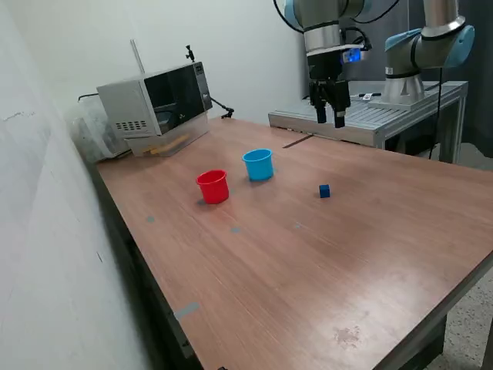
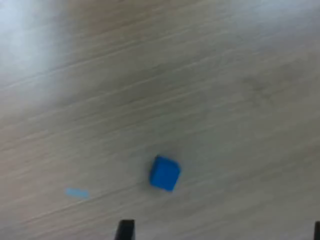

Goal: Place red objects in the red bin, and blue objects in the blue bin.

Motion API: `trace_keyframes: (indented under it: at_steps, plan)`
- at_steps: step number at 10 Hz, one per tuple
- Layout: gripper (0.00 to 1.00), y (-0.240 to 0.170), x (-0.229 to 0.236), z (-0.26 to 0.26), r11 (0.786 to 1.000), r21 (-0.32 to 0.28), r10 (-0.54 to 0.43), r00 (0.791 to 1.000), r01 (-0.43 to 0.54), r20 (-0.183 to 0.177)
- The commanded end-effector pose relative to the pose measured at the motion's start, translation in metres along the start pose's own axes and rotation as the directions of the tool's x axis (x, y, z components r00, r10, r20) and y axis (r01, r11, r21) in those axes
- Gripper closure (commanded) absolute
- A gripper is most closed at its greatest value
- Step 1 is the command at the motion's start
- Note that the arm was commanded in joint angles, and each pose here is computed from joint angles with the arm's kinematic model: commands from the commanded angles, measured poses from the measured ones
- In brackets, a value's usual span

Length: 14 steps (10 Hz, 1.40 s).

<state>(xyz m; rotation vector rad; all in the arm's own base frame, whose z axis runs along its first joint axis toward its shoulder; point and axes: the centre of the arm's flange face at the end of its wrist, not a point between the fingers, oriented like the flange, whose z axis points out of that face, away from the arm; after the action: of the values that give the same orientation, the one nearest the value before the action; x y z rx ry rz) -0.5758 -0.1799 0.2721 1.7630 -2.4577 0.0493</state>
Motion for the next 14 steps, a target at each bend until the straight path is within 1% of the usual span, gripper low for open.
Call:
trace_keyframes:
  at_steps: [1,2,3,4,5,6,7,8,9,10,11,12,13,14]
  plan:
    - [0.0,0.0,0.014,0.052,0.974,0.067,-0.216,0.976,0.216,-0.007]
    - [0.0,0.001,0.013,0.062,0.938,0.077,-0.337,0.941,0.337,-0.015]
    - [0.0,-0.002,0.014,0.063,0.842,0.081,-0.533,0.846,0.533,-0.026]
    - [0.0,-0.012,0.022,0.067,0.728,0.091,-0.681,0.732,0.68,-0.024]
    - [0.0,-0.017,0.021,0.07,0.611,0.113,-0.788,0.615,0.783,-0.002]
    - [0.0,-0.016,0.021,0.069,0.514,0.111,-0.855,0.518,0.851,-0.01]
    - [0.0,-0.017,0.02,0.071,0.423,0.109,-0.904,0.428,0.9,-0.023]
    - [0.0,-0.016,0.021,0.069,0.318,0.102,-0.946,0.323,0.943,-0.032]
    - [0.0,-0.014,0.022,0.067,0.203,0.092,-0.977,0.207,0.975,-0.039]
    - [0.0,-0.01,0.018,0.067,0.142,0.087,-0.988,0.146,0.986,-0.044]
    - [0.0,-0.002,0.012,0.063,0.155,0.072,-0.987,0.157,0.985,-0.022]
    - [0.0,0.009,0.012,0.056,0.163,0.053,-0.987,0.163,0.985,0.005]
    - [0.0,0.029,0.011,0.062,0.178,0.053,-0.984,0.178,0.983,0.009]
    - [0.0,0.051,0.007,0.091,0.195,0.067,-0.98,0.196,0.978,-0.009]
